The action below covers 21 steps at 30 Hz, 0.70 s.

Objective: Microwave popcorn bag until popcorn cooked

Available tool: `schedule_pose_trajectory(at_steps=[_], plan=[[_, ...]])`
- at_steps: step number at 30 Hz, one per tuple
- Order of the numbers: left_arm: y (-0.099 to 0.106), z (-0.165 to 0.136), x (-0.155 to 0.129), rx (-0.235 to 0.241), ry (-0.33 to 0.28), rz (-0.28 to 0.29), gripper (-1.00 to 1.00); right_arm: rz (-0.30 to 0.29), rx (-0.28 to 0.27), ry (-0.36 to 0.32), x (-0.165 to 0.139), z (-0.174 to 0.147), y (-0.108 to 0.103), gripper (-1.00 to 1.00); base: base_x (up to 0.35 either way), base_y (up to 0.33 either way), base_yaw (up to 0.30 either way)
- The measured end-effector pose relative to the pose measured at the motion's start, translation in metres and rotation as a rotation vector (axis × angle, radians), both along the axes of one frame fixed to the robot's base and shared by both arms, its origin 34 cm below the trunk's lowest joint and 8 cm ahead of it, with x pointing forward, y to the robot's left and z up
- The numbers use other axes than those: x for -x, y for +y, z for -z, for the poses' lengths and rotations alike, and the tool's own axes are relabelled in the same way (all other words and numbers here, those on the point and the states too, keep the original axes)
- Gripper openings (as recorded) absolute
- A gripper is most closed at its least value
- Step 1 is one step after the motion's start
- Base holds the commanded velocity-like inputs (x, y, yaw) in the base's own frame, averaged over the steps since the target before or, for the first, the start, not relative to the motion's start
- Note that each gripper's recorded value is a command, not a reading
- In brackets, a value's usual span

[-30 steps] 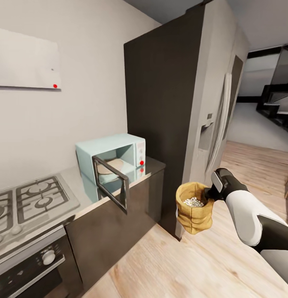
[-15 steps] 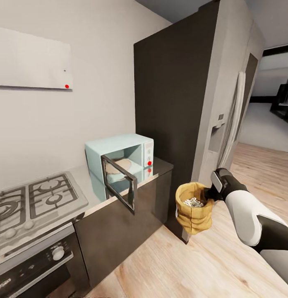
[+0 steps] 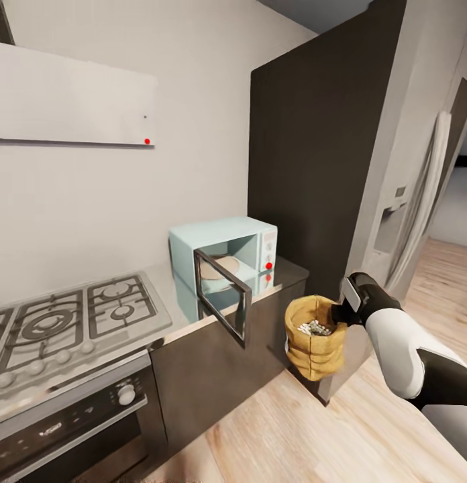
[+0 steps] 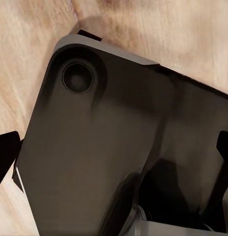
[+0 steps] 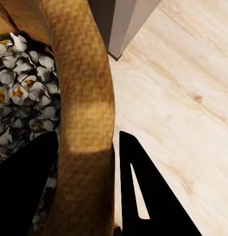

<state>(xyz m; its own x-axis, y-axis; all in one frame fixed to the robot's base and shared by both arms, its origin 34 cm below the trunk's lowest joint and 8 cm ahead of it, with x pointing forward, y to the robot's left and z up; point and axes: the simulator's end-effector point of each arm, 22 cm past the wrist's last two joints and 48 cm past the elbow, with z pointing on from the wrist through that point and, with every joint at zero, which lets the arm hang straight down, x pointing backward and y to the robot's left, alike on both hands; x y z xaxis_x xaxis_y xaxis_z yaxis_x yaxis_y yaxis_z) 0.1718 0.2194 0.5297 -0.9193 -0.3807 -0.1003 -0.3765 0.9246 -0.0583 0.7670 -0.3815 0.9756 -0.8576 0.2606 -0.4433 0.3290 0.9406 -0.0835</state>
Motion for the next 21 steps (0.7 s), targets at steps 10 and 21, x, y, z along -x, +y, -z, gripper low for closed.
schedule_pose_trajectory(at_steps=[10,21], plan=[[0.0000,0.0000,-0.0001,0.000,0.000,0.000,1.00,0.001,-0.003,0.000,0.0002,0.0001,-0.0003,-1.00,0.000,0.000,0.075],[-0.0005,0.0001,0.0009,-0.001,0.004,-0.004,1.00,-0.001,0.002,0.005,0.0010,-0.0002,-0.0004,-1.00,0.000,-0.195,0.000]])
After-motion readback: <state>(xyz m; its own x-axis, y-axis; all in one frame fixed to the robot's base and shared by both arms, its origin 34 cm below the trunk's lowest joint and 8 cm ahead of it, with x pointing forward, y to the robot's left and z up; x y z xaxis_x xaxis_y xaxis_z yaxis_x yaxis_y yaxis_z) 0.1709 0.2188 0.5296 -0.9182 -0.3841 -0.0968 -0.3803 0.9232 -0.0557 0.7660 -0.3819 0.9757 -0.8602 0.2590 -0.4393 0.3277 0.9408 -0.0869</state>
